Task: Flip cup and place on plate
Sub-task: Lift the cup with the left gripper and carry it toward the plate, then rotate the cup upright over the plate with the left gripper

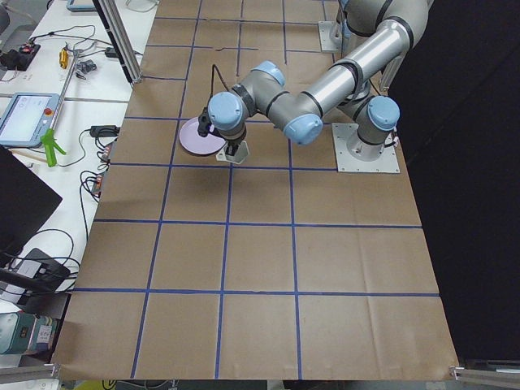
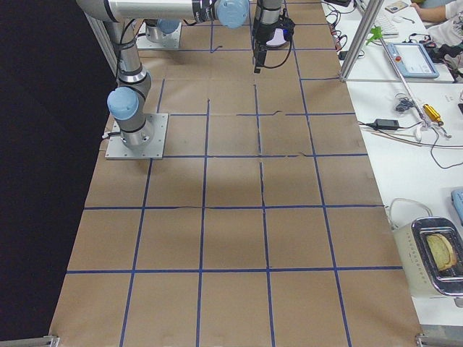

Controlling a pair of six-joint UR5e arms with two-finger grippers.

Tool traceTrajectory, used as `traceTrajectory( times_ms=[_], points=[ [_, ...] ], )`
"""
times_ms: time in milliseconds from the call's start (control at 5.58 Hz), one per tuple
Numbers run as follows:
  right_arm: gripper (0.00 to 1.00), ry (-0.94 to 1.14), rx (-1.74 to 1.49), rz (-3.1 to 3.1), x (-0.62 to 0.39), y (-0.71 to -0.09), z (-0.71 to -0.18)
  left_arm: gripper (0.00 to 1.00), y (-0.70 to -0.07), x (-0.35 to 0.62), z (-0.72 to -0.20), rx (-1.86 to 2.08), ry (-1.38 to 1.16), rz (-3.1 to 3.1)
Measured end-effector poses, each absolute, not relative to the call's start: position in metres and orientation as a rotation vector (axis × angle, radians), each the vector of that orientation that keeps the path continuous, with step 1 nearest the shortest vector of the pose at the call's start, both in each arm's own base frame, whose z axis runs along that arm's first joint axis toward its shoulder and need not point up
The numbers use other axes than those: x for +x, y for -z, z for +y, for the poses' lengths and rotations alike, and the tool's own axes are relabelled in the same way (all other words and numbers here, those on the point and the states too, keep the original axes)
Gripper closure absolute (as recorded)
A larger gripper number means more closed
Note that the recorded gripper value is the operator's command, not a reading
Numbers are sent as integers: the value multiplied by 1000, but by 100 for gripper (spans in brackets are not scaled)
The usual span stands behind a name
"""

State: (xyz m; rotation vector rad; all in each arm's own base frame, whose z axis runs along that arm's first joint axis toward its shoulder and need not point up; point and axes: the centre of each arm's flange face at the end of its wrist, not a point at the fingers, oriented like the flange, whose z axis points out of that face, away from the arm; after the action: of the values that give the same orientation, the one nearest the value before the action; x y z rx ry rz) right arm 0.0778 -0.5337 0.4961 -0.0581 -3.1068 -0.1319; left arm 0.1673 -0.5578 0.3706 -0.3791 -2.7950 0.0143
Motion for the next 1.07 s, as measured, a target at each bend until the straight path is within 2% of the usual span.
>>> traceTrajectory(
  times_ms=[537,716,1075],
  points=[
    [0,132,-58,-3107,78,-496,-534,100,-334,37,-625,-439,-69,-2988],
    [0,132,-58,-3107,78,-496,-534,100,-317,1,-639,-511,-114,-3004],
    [0,132,-58,-3107,78,-496,-534,100,-284,-51,-647,-689,-39,-3077]
  ],
)
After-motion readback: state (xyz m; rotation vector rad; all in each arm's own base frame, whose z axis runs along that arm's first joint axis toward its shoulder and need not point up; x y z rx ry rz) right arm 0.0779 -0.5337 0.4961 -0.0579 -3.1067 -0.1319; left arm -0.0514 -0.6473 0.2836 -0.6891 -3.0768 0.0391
